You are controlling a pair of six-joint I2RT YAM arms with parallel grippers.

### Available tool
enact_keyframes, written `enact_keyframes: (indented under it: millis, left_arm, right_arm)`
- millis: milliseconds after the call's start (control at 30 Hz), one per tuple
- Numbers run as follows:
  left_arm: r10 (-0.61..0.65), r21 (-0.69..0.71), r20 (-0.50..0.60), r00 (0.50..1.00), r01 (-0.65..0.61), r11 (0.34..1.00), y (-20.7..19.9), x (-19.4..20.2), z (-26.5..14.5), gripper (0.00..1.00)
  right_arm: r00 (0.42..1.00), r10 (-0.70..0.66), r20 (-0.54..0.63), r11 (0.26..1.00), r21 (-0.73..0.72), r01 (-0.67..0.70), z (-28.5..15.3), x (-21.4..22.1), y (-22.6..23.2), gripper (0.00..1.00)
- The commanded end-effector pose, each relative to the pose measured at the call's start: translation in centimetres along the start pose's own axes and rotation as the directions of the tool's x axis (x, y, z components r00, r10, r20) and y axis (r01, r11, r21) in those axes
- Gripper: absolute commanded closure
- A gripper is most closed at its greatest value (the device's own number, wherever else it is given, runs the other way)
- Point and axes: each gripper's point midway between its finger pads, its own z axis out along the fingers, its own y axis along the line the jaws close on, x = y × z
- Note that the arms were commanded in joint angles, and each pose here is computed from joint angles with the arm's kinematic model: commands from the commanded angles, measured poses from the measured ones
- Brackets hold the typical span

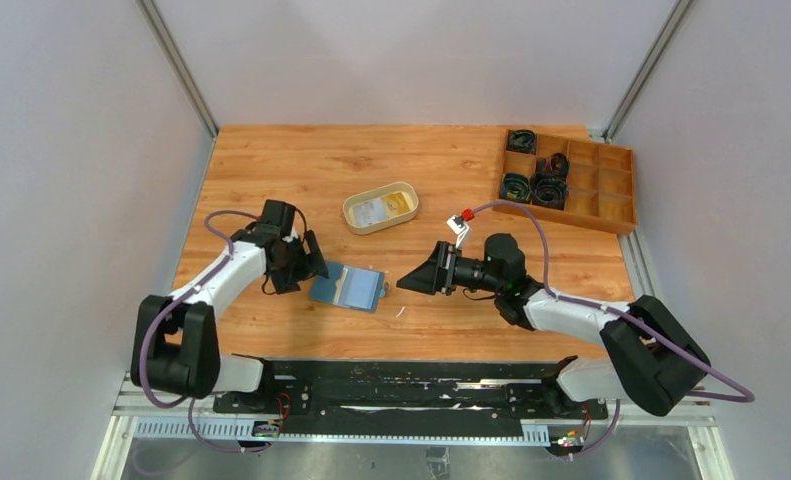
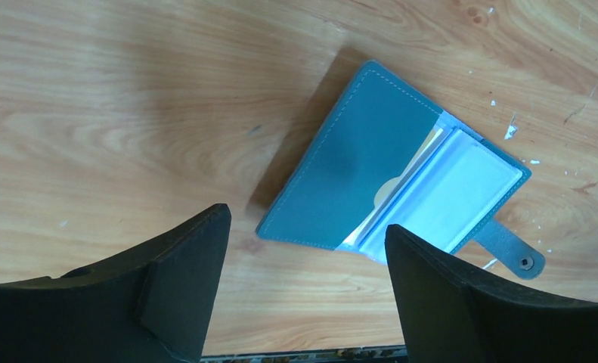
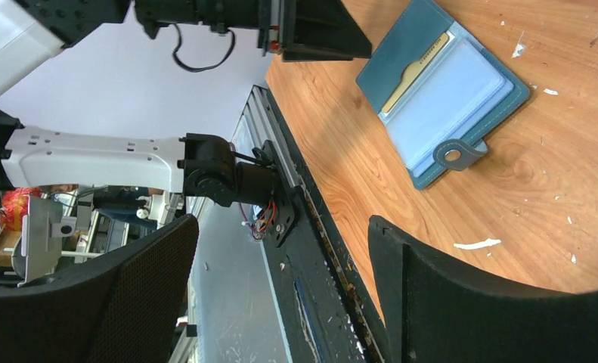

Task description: Take the credit cards out of the card holder

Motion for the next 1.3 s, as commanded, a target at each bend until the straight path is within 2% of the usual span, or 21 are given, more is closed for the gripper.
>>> enact_keyframes:
  millis: [0,200,367,533,700,767,900,1200,1267]
  left_arm:
    - [0.017,0.146,-0.008,1.0,-0.016,0.989,-2.4,-0.7,1.7,0.16]
    - [-0.006,0.25,-0.01,1.0,0.008,0.968,-3.0,-0.9,3.5,0.16]
    - [-0.048,0.308,-0.04,0.998,0.058,0.95,-2.8,0.6,5.3,0.14]
    - [-0.051,0.433,-0.07,0.996,0.077,0.898,-4.1,2.2,5.8,0.15]
    - [-0.019,0.461,-0.09,0.996,0.059,0.885,-3.7,4.1,5.8,0.28]
    - [-0.015,0.467,-0.093,0.996,0.057,0.882,-3.4,4.7,5.9,0.37]
    - [-0.007,0.513,-0.114,0.993,0.065,0.856,-3.8,5.6,6.2,0.47]
    - [0.03,0.581,-0.15,0.988,0.063,0.812,-4.1,7.3,6.1,0.52]
    - [0.039,0.59,-0.15,0.988,0.058,0.806,-4.2,7.5,6.0,0.57]
  right_arm:
    - [0.999,-0.03,-0.032,0.999,-0.03,0.029,-0.6,1.1,0.8,0.14]
    - [0.997,-0.045,-0.058,0.998,-0.044,0.042,-1.5,1.9,1.5,0.13]
    - [0.994,-0.066,-0.084,0.998,-0.022,0.064,-2.1,2.3,1.6,0.13]
    - [0.993,-0.067,-0.098,0.998,0.001,0.067,-1.9,2.3,1.2,0.13]
    - [0.994,-0.05,-0.098,0.999,0.015,0.052,-1.3,2.1,0.5,0.13]
    - [0.994,-0.047,-0.096,0.999,0.021,0.05,-1.1,1.9,0.4,0.13]
    - [0.995,-0.036,-0.089,0.998,0.042,0.04,-0.8,1.6,-0.1,0.14]
    - [0.997,-0.029,-0.076,0.994,0.104,0.037,-0.5,1.2,-1.3,0.14]
    - [0.997,-0.028,-0.075,0.993,0.11,0.036,-0.4,1.1,-1.4,0.14]
